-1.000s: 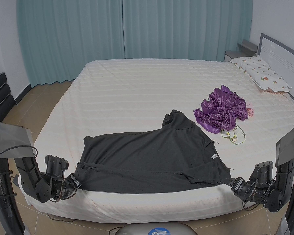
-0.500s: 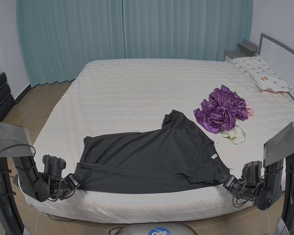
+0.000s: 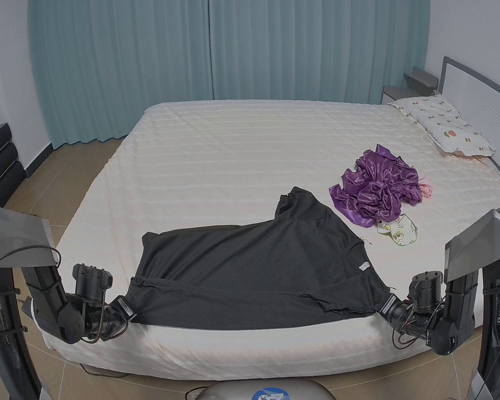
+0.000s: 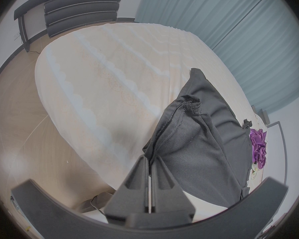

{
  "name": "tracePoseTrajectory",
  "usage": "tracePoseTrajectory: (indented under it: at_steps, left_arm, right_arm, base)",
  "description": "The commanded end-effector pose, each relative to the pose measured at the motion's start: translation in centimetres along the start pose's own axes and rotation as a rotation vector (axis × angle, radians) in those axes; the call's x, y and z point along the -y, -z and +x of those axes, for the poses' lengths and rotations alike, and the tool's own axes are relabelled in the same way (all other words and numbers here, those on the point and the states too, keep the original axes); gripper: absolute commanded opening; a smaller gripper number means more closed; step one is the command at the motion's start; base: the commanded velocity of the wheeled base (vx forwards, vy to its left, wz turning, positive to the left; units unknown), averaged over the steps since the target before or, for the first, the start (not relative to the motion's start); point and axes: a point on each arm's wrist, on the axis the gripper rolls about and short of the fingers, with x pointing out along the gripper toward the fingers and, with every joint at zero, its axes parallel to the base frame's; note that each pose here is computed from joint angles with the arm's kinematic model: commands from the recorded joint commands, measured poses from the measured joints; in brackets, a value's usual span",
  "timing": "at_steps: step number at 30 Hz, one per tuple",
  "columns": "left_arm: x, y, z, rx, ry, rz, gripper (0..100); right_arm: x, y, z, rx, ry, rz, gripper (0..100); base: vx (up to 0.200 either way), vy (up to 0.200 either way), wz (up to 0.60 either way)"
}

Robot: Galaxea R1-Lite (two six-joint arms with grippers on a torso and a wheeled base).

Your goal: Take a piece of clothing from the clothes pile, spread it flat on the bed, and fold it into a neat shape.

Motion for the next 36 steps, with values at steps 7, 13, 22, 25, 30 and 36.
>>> tracePoseTrajectory:
  at_steps: [7,13,22,25,30,36]
  left_arm:
    - [-0.4,0.3,-1.2,-0.002,-0.006,0.063,0]
    - [-0.6,0.4,-1.9,-0.001,-0.009,0.102,0]
    - [-1.0,0.3,-2.4,-0.006,-0.024,0.129,0]
    - [-1.3,0.6,-2.9,-0.036,-0.051,0.17,0]
    - [-1.5,0.8,-2.8,-0.057,-0.07,0.18,0]
    - [-1.8,1.2,-2.2,-0.083,-0.091,0.192,100]
  right_arm:
    - [0.0,-0.3,-2.6,0.013,-0.014,0.004,0]
    - [-0.1,-0.4,-3.8,0.008,-0.02,0.004,0]
    - [-0.1,-0.4,-5.1,0.003,-0.024,-0.002,0]
    - [0.2,-0.1,-5.4,-0.016,-0.006,-0.006,0]
    - [0.5,0.3,-5.3,-0.045,0.006,-0.02,0]
    - [0.9,0.8,-4.8,-0.068,0.024,-0.046,100]
  base:
    - [0.0,0.0,0.0]
    - [0.0,0.0,0.0]
    - [0.0,0.0,0.0]
    - [0.0,0.0,0.0]
    - [0.0,0.0,0.0]
    - [0.0,0.0,0.0]
